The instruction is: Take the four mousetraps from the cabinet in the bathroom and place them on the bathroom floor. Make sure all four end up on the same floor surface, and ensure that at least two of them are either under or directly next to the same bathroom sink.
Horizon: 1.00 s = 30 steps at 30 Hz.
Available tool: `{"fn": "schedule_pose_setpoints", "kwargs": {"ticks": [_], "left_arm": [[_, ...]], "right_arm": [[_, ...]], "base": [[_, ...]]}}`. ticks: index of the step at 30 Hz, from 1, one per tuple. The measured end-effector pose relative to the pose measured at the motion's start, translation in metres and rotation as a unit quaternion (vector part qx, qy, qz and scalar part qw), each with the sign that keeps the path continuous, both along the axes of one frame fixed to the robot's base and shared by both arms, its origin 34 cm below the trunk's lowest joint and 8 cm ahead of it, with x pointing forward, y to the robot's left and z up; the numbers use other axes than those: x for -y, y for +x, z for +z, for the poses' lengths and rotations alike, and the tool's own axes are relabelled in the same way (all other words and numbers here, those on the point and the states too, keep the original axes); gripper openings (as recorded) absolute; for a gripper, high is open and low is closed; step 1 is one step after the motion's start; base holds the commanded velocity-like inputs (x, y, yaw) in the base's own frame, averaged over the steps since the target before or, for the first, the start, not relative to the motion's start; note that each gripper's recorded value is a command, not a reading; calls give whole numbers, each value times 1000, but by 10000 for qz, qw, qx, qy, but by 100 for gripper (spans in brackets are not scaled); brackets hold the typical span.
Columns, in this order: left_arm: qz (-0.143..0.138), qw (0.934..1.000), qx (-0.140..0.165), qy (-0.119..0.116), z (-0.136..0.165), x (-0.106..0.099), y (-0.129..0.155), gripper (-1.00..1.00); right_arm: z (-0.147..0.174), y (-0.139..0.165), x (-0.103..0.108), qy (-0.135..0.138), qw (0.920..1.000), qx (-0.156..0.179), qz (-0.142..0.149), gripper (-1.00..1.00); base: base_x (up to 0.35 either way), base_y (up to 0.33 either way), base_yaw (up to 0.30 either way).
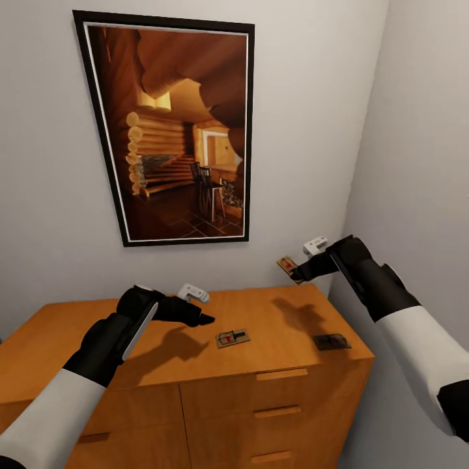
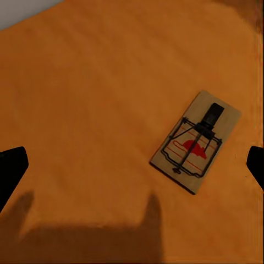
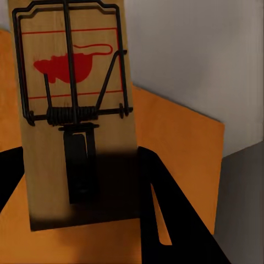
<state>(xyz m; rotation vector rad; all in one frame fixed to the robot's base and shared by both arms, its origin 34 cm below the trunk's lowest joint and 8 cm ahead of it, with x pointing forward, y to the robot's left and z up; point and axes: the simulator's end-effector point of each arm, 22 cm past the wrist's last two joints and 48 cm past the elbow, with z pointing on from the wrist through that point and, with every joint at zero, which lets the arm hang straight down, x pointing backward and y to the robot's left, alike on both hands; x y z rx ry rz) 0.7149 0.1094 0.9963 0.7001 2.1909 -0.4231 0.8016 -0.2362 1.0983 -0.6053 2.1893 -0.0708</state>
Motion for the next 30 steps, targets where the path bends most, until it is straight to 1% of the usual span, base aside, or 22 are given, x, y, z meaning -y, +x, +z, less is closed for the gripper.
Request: {"fn": "schedule_pose_setpoints", "kwargs": {"ticks": [5,9,12,15,16,19,20,23,27,30], "left_arm": [[-271,9995,-44,-150,2,9,-7,100],[-368,9992,59,-115,4,10,-7,100],[-412,9991,76,-83,4,9,-7,100],[-566,9983,3,-132,2,11,-13,100],[-677,9975,-43,-176,2,12,-17,100],[-847,9961,-112,-212,2,13,-23,100],[-954,9951,-142,-206,2,13,-26,100],[-1128,9934,-134,-163,3,14,-30,100],[-1489,9888,-12,16,2,17,-36,100],[-1565,9877,3,58,1,17,-37,100]], "right_arm": [[5,-1,-14,56,9999,58,103,-100],[7,-1,-18,72,9999,78,129,-100],[7,0,-18,71,9999,83,131,-100],[7,0,-16,62,9999,85,122,-100],[7,0,-16,58,9999,85,118,-100],[7,0,-15,54,9999,85,111,-100],[7,0,-14,52,9999,86,109,-100],[7,0,-14,51,9999,86,106,-100],[7,0,-14,52,9999,81,102,-100],[6,0,-14,52,9999,79,103,-100]], "base": [[0,0,0],[0,0,0],[0,0,0],[0,0,0],[0,0,0],[0,0,0],[0,0,0],[0,0,0],[0,0,0],[0,0,0]]}}
